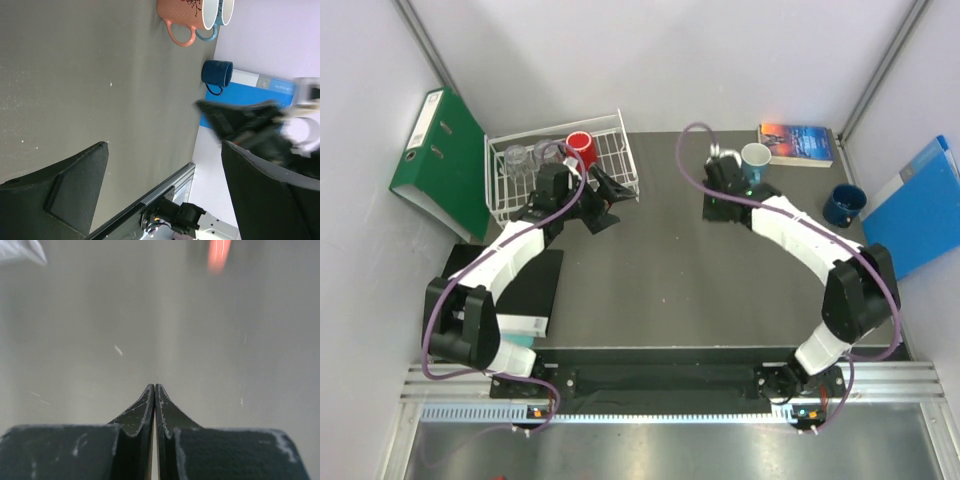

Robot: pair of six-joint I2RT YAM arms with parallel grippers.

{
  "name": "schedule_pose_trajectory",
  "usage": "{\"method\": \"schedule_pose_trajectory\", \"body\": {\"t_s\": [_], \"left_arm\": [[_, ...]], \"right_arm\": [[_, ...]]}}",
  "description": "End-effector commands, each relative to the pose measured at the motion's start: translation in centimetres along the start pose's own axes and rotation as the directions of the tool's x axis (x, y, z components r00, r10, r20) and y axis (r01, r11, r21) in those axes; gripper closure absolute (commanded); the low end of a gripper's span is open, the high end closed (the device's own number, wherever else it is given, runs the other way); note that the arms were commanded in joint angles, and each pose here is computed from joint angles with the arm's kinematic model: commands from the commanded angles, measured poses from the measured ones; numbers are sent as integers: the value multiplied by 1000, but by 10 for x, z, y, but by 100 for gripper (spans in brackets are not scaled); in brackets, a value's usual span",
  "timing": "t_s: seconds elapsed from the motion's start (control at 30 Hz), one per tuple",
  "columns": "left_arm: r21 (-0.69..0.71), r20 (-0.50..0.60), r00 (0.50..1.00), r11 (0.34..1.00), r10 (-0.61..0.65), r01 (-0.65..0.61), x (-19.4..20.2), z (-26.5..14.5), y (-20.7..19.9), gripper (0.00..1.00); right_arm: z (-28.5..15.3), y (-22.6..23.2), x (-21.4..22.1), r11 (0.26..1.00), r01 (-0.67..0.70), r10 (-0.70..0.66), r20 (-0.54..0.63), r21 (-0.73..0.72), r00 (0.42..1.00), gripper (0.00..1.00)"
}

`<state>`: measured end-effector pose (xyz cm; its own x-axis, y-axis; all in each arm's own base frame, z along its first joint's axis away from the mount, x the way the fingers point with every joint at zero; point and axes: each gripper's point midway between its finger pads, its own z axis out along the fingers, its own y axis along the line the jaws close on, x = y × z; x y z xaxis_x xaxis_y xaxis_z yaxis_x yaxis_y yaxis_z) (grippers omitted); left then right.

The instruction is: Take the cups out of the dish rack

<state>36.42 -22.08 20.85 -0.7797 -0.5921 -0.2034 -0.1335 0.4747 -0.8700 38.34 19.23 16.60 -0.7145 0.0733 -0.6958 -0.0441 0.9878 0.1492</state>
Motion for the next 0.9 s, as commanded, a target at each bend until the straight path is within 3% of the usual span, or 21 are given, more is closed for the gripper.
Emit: {"method": "schedule_pose_trajectory", "body": {"t_s": [0.0, 0.3, 0.57, 0.87], "left_arm": [[15, 19, 999, 999, 32, -33, 2, -7, -4, 1], [-4, -13, 1000, 1000, 20, -20, 8, -5, 4, 1], [-30, 0, 1000, 999, 10, -10, 8, -6, 12, 1], [-36, 4, 1000, 999, 17, -17, 8, -6, 13, 1]], "right_arm": [[25, -11, 42, 999, 5, -3, -53, 38, 999, 100], [80, -25, 74, 997, 13, 2, -190, 75, 982, 100], [117, -35, 61, 991, -59, 84, -217, 118, 973, 100], [134, -41, 27, 986, -59, 89, -197, 154, 976, 100]]}}
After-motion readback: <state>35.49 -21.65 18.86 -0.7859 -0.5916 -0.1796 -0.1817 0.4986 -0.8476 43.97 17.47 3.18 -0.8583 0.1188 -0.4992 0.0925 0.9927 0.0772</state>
